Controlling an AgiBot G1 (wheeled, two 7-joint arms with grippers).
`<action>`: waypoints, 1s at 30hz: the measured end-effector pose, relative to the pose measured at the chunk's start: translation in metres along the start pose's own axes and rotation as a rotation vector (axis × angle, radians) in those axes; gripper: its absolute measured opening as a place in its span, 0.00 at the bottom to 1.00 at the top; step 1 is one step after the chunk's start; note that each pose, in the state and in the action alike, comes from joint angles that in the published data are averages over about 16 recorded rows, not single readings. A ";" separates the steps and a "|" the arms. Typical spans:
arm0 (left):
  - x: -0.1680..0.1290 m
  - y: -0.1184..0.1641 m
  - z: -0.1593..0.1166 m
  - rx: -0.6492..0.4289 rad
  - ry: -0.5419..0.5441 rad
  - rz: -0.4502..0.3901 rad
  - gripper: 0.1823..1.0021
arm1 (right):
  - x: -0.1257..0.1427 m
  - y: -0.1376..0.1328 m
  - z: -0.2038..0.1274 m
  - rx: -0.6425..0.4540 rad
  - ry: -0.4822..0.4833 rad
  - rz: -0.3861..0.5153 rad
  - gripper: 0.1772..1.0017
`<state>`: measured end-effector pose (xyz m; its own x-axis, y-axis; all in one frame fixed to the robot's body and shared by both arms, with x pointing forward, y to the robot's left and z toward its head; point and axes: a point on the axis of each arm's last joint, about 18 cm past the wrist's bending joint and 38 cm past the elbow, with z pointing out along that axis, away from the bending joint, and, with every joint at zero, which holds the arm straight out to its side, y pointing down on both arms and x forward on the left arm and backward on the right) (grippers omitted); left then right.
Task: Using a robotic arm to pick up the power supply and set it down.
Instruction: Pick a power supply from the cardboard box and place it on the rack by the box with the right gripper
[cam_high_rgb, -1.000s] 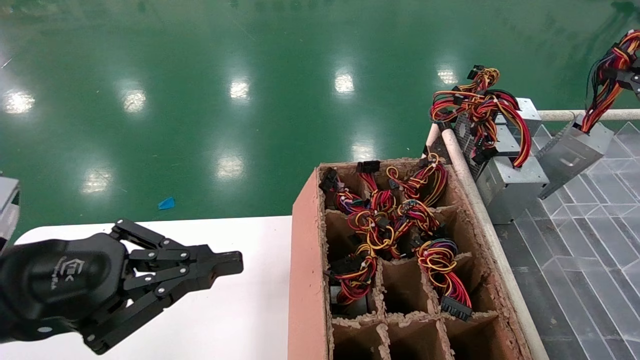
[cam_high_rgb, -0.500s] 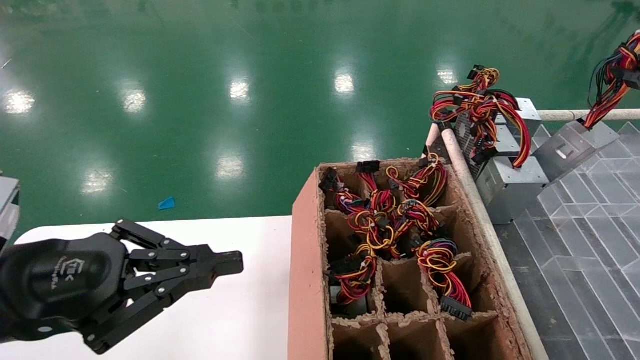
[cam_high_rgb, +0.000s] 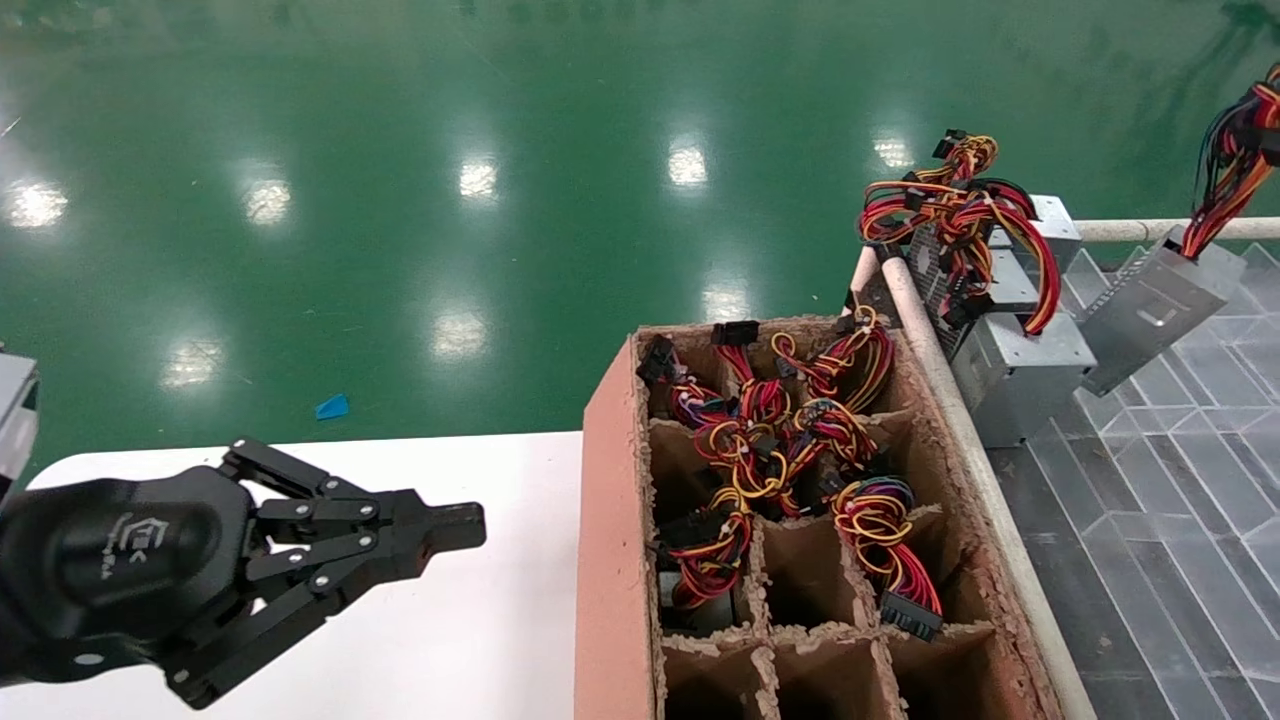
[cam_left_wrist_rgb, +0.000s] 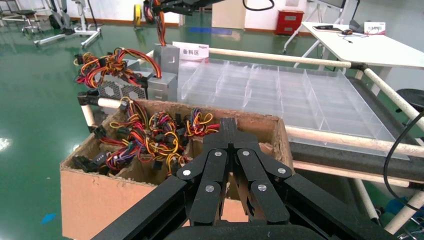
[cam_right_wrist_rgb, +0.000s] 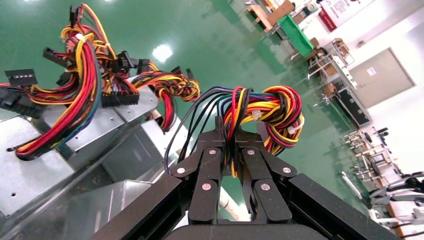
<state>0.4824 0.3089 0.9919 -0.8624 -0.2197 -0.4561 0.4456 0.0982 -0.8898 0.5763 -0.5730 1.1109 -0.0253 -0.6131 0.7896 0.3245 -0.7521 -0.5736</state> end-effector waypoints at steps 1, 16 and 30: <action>0.000 0.000 0.000 0.000 0.000 0.000 0.01 | 0.001 0.000 0.000 -0.001 0.000 -0.001 0.03; 0.000 0.000 0.000 0.000 0.000 0.000 0.01 | -0.002 -0.004 0.000 0.003 -0.031 -0.022 0.03; 0.000 0.000 0.000 0.000 0.000 0.000 0.01 | -0.015 -0.029 0.018 -0.025 -0.198 -0.161 0.03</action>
<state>0.4824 0.3090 0.9918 -0.8624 -0.2199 -0.4560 0.4455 0.0982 -0.8899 0.5837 -0.5374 1.1198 0.1122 -0.4276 0.8970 0.3078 -0.8433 -0.4405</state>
